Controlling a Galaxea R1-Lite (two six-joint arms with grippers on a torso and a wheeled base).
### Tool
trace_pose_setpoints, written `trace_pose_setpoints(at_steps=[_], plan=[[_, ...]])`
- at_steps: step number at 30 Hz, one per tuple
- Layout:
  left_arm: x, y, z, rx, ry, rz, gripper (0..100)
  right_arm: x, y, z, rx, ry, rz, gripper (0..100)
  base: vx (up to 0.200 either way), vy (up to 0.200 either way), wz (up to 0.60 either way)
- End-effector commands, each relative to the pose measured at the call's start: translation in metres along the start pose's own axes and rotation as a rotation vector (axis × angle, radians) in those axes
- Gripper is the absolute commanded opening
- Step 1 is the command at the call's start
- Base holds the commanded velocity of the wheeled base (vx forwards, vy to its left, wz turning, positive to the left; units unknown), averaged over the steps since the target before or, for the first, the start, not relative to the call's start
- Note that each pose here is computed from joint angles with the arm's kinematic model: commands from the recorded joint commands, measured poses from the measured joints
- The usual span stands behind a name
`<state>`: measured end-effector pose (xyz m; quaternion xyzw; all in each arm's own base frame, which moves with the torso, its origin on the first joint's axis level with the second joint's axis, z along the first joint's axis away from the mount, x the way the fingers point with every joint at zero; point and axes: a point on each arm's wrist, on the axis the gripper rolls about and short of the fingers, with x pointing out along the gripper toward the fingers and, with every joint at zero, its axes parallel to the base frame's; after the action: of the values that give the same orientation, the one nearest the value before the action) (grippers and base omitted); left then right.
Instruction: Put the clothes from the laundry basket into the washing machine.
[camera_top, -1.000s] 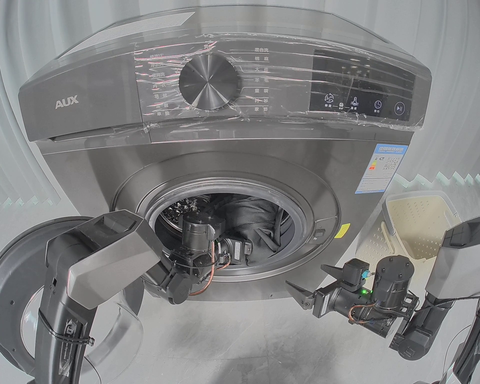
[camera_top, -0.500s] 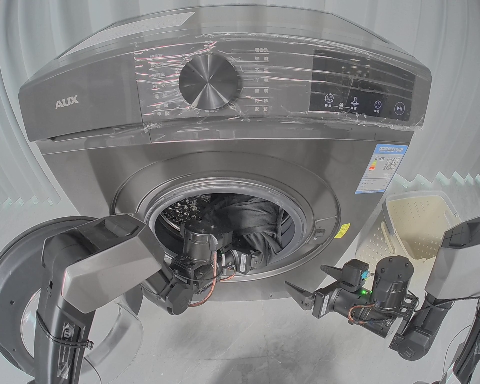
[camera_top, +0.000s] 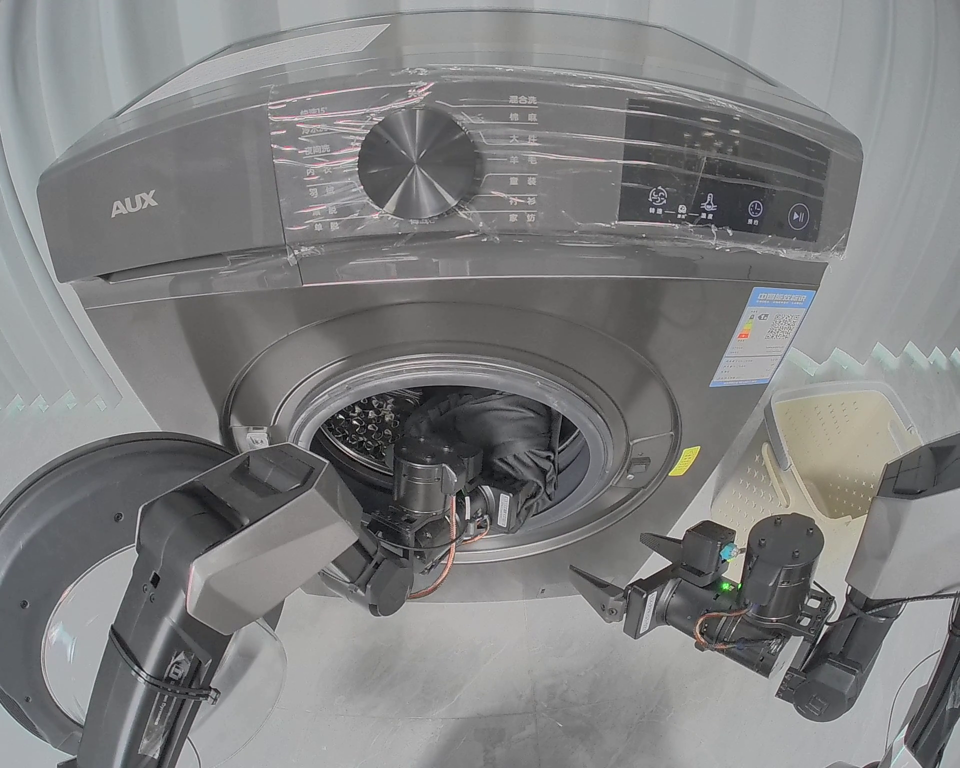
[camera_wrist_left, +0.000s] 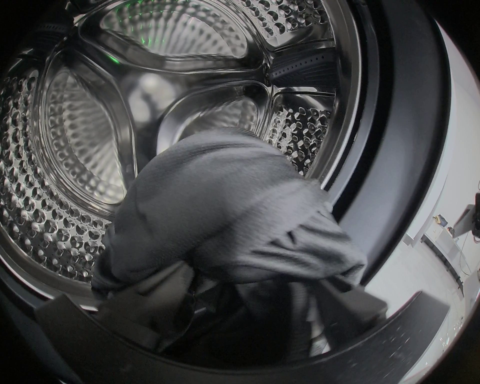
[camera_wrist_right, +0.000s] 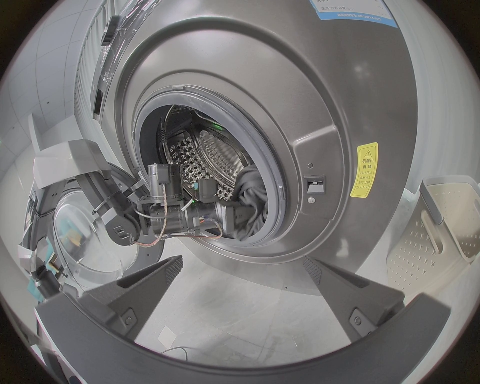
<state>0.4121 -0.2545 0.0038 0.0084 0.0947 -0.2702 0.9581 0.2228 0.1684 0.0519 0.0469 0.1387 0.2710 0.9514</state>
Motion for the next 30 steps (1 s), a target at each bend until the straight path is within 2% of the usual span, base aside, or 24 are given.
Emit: trace_pose_setpoints(at_steps=[1,2,3,5,7,10,12,19,20,24,29,30], plan=[[0.013,0.01,0.0,-0.007,-0.048,0.071,0,0.0,0.0,-0.001,0.0,0.004,0.0,100,0.0,0.0,0.0],[0.013,0.012,0.0,-0.007,-0.053,0.077,0,0.0,0.0,-0.001,-0.001,0.004,0.001,100,0.0,0.0,0.0],[0.018,0.024,0.01,-0.016,-0.104,0.122,0,0.0,0.0,-0.001,-0.001,0.004,0.001,100,0.0,0.0,0.0],[0.021,0.03,0.017,-0.022,-0.139,0.142,0,0.0,0.0,-0.001,0.001,0.003,0.001,100,0.0,0.0,0.0],[0.023,0.046,0.032,-0.03,-0.207,0.196,0,0.0,0.0,-0.001,-0.001,0.004,0.001,100,0.0,0.0,0.0],[0.024,0.058,0.043,-0.035,-0.25,0.245,0,0.001,0.0,-0.002,0.001,0.006,0.001,100,0.0,0.0,0.0],[0.024,0.063,0.047,-0.037,-0.263,0.258,0,0.001,0.0,-0.002,0.001,0.006,0.001,100,0.0,0.0,0.0],[0.023,0.06,0.044,-0.034,-0.25,0.253,0,0.001,0.0,-0.002,0.001,0.007,0.001,100,0.0,0.0,0.0],[0.023,0.059,0.043,-0.034,-0.247,0.251,100,0.001,0.0,-0.003,0.0,0.009,0.0,100,0.0,0.0,0.0],[0.021,0.055,0.041,-0.035,-0.232,0.243,100,0.001,0.0,-0.003,0.001,0.01,-0.001,100,0.0,0.0,0.0],[-0.008,0.038,0.031,-0.023,-0.092,0.175,100,0.001,0.0,-0.003,0.001,0.008,-0.001,100,0.0,0.0,0.0],[-0.009,0.037,0.031,-0.022,-0.087,0.17,100,0.001,0.0,-0.003,0.001,0.008,-0.001,100,0.0,0.0,0.0]])
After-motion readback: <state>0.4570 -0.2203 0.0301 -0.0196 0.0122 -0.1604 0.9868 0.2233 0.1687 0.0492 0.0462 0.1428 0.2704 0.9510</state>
